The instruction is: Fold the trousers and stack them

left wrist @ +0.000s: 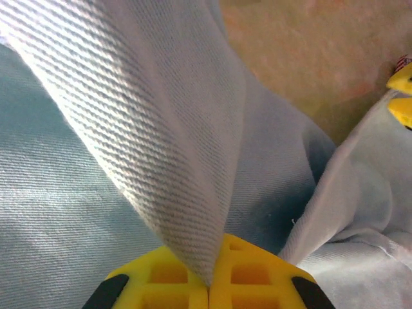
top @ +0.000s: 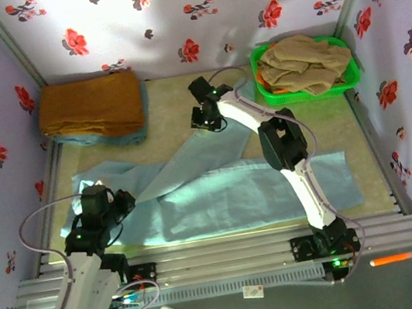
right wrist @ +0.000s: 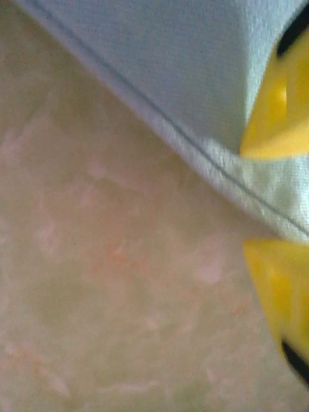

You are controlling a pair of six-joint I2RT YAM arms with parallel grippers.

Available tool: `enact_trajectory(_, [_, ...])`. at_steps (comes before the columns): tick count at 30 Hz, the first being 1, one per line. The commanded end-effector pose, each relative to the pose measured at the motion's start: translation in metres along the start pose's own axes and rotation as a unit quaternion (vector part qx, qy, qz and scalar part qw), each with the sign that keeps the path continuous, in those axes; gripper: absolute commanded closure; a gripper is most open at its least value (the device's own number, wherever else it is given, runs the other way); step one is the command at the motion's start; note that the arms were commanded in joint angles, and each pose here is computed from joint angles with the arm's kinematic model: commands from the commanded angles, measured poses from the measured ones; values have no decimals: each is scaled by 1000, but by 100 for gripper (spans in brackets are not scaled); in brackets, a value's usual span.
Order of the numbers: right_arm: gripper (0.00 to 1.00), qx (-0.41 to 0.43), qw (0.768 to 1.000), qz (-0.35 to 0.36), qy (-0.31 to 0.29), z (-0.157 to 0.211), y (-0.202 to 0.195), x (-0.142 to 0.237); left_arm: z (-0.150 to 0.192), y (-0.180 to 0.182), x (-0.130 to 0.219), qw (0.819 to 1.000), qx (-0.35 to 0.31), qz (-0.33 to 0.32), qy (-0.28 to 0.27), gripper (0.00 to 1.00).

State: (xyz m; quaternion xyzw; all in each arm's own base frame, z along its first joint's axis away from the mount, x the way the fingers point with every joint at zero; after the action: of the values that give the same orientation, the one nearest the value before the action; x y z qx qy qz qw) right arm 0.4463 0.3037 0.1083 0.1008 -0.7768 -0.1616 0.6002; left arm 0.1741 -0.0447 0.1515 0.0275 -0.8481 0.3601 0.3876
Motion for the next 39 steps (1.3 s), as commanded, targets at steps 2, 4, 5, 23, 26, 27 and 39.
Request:
enact_trajectory(2, [95, -6, 1000, -17, 14, -1, -7, 14, 3, 9, 1, 1000, -8, -27, -4, 100])
enact_trajectory(4, [100, -4, 1000, -21, 9, -2, -9, 22, 2, 8, 2, 1000, -8, -26, -5, 100])
enact_trajectory(5, [100, -2, 1000, -25, 6, -2, -9, 26, 2, 9, 2, 1000, -7, -27, -6, 100])
enact_trajectory(23, [100, -25, 976, -102, -189, 22, -42, 180, -53, -58, 85, 993, -51, 39, -98, 100])
enact_trajectory(26, [100, -11, 964, -123, -237, 32, -32, 225, -66, -77, 113, 989, -76, 55, -117, 100])
enact_trajectory(27, [100, -4, 959, -125, -254, 36, -28, 241, -70, -82, 121, 987, -82, 59, -123, 100])
enact_trajectory(39, [100, 71, 911, -119, -388, 107, -11, 354, -81, -91, 165, 979, -106, 57, -167, 100])
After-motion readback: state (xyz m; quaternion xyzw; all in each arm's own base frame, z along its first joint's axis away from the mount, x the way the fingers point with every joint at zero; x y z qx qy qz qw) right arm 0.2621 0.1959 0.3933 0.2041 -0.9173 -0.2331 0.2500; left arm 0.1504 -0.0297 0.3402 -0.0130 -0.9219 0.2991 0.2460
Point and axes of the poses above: each hand's point on the last joint's axis, 136 mm out from that joint toward the fingers, its own x axis back along the fingers, its own y axis along the line the jaws close on, z = x × y, the point moved 6 cm from there along x, back along the fingers, and after that the axes turned 5 degrees about x, right-handed, at the moved point
